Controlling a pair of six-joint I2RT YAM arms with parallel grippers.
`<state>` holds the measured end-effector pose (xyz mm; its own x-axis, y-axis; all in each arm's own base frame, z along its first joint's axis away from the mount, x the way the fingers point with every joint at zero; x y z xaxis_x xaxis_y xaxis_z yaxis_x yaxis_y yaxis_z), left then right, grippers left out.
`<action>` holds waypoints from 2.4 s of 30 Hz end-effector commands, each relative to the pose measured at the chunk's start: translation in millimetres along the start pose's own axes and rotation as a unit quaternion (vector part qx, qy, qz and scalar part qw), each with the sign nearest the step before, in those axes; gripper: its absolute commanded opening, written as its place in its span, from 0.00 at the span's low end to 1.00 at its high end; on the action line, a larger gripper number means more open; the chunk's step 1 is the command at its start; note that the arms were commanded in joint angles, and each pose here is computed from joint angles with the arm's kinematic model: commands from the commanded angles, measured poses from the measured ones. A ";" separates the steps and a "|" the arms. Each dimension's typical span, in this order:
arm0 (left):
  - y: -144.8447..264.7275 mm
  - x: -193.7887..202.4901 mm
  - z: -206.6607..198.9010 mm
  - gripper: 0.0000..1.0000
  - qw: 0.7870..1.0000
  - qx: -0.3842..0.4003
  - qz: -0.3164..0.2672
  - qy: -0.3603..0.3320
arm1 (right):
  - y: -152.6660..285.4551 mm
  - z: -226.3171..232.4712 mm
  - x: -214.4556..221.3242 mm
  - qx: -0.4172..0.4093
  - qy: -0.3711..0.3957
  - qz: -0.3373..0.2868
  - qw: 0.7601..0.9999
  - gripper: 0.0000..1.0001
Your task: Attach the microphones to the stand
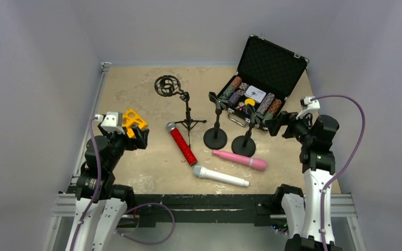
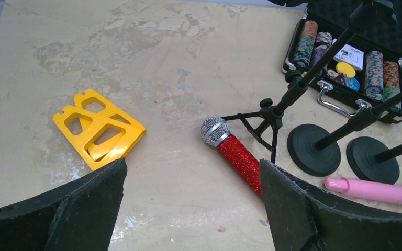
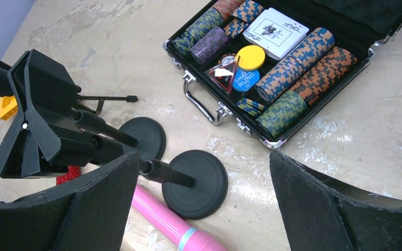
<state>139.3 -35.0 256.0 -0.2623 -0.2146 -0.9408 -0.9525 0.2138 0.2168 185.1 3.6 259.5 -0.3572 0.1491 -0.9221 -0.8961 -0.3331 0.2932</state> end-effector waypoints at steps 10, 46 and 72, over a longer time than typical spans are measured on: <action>2.4 -14.5 -4.5 1.00 0.999 0.017 -0.037 -0.008 | 1.3 -0.9 -17.0 0.006 0.012 -0.032 0.999 0.99; 0.9 -13.6 -5.1 1.00 0.999 0.021 -0.033 -0.008 | -5.1 2.2 -1.6 -0.063 0.038 -0.019 0.997 0.99; 1.2 -13.8 -5.6 1.00 0.999 0.023 -0.032 -0.008 | 1.8 10.1 -6.3 -0.168 0.180 0.002 0.969 0.99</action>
<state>138.2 -36.2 256.9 -0.2598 -0.2146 -0.9415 -0.9503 0.2300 0.2098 181.4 14.6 245.2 -0.2870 -0.0462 -0.9568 -0.7628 -0.5932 0.2574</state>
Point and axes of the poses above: each gripper's point midway between its finger pads, its own y axis back along the fingers, its own z axis along the line the jaws close on, x = y × z, the point moved 9 cm from there along y, back along the fingers, and after that the axes turned 3 degrees about y, right-handed, at the moved point
